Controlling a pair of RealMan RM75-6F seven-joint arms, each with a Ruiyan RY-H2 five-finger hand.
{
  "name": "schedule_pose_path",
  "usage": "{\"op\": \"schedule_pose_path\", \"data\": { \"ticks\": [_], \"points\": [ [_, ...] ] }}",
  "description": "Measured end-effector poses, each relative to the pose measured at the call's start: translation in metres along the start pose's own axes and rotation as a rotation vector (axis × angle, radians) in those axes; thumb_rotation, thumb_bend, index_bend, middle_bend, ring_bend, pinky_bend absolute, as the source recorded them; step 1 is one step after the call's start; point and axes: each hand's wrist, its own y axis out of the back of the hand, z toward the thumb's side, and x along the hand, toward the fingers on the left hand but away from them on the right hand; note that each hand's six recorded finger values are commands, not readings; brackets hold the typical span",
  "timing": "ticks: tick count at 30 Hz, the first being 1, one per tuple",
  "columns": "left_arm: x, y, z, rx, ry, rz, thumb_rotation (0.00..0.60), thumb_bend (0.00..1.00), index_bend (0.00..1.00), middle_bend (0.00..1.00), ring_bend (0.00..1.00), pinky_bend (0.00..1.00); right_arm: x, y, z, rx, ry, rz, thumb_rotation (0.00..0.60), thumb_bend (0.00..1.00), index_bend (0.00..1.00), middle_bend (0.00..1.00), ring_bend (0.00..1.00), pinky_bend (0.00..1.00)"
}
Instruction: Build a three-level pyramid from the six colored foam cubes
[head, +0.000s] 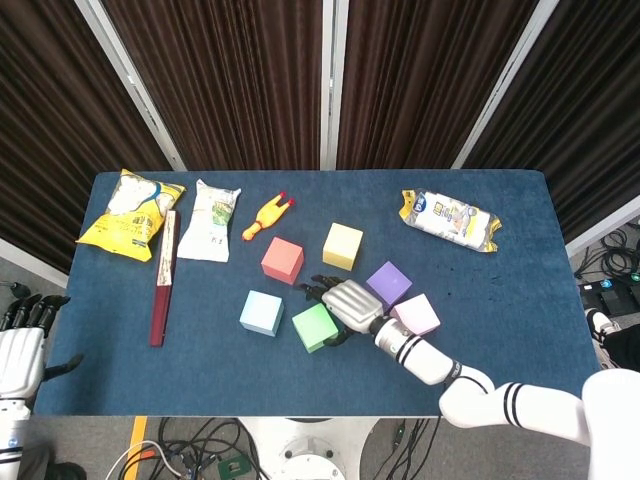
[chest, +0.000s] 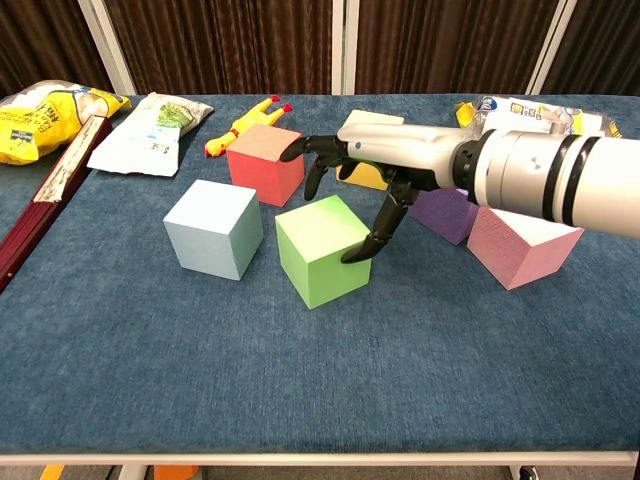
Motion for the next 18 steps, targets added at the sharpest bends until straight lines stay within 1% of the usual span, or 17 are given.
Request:
{"op": "schedule_pose_path", "data": {
  "ticks": [5,8,14,18],
  "points": [
    [0.001,-0.001,-0.001,-0.003,-0.002,-0.003,0.600,0.00,0.20,0.19,0.09,0.12,0.000,-0.006,-0.001,-0.045,-0.013,-0.033,0.600,0.07,0.23,0.39,0.08,0.16],
    [0.002,-0.002,-0.001,-0.003,-0.004,-0.004,0.600,0.00,0.20,0.19,0.09,0.12,0.002,-0.010,-0.004,-0.075,-0.025,-0.049,0.600,0.09,0.28,0.41,0.10,0.16],
    [0.003,-0.002,-0.001,-0.004,-0.008,-0.004,0.600,0.00,0.20,0.19,0.09,0.12,0.010,-0.005,-0.015,-0.087,-0.071,-0.121,0.600,0.09,0.29,0.41,0.11,0.16],
    [0.005,-0.003,0.000,-0.007,-0.015,-0.003,0.600,0.00,0.20,0.19,0.09,0.12,0.016,-0.004,-0.021,-0.104,-0.123,-0.145,0.600,0.09,0.29,0.42,0.11,0.15]
  ]
}}
